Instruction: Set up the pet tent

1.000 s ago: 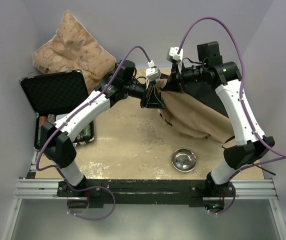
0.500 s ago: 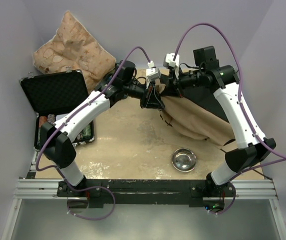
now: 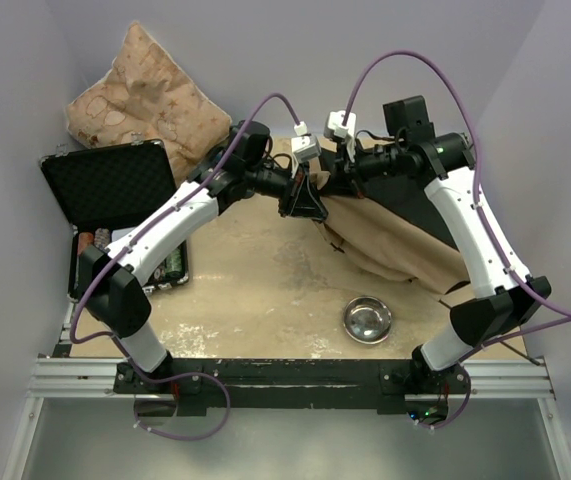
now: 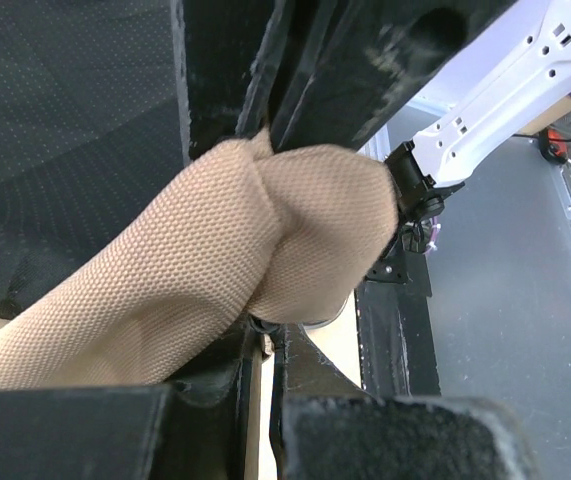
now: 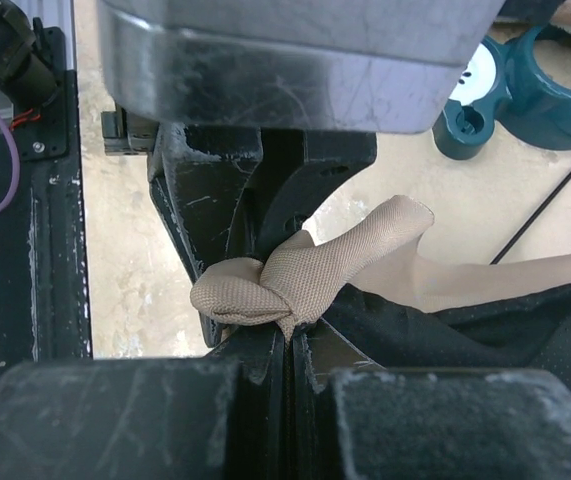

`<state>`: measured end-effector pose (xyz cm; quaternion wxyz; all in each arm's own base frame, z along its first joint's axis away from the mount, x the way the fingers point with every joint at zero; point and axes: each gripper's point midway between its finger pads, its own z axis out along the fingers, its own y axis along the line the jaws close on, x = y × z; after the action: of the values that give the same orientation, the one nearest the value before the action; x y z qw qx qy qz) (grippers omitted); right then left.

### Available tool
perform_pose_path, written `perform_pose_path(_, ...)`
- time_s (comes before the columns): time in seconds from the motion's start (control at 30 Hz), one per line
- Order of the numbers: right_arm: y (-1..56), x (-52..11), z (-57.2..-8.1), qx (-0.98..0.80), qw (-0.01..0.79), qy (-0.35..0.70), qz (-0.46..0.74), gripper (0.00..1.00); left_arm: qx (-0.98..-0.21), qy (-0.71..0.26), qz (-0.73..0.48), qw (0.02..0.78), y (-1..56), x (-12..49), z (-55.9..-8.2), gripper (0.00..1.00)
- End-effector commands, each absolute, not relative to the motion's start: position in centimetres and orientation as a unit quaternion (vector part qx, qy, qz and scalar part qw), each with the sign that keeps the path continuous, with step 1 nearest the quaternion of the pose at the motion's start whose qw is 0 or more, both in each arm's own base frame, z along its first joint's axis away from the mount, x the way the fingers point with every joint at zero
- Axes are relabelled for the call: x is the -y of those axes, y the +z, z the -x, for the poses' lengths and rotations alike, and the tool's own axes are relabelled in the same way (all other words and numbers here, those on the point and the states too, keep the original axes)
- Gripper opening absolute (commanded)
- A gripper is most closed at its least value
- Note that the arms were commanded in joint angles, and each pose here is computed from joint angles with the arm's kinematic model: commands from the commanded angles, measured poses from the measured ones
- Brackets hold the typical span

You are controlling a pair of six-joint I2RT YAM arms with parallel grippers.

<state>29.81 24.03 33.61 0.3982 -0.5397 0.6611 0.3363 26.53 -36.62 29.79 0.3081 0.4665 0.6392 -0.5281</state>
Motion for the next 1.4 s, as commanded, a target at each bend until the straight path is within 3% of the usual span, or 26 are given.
perform_pose_path(0.0,34.1,-24.0,-28.5,-0.656,0.399,0.336,0.545,0.00,-0.630,-0.541,-0.474,0.292,32.3,36.4,-24.3,0.00)
perform_pose_path(0.8,31.5,-24.1,-26.3,-0.645,0.380,0.301,0.591,0.00,-0.610,-0.539,-0.494,0.305,33.6,36.8,-23.5,0.00)
perform_pose_path(1.13,29.0,-23.9,-26.3,-0.663,0.353,0.292,0.592,0.00,-0.576,-0.519,-0.520,0.357,34.3,35.9,-23.2,0.00)
perform_pose_path(1.27,29.4,-23.8,-26.3,-0.671,0.356,0.294,0.580,0.23,-0.555,-0.544,-0.491,0.393,35.7,34.8,-23.1,0.00)
perform_pose_path(1.37,30.4,-23.5,-26.7,-0.676,0.376,0.281,0.568,0.45,-0.560,-0.549,-0.480,0.394,35.5,34.4,-23.4,0.00)
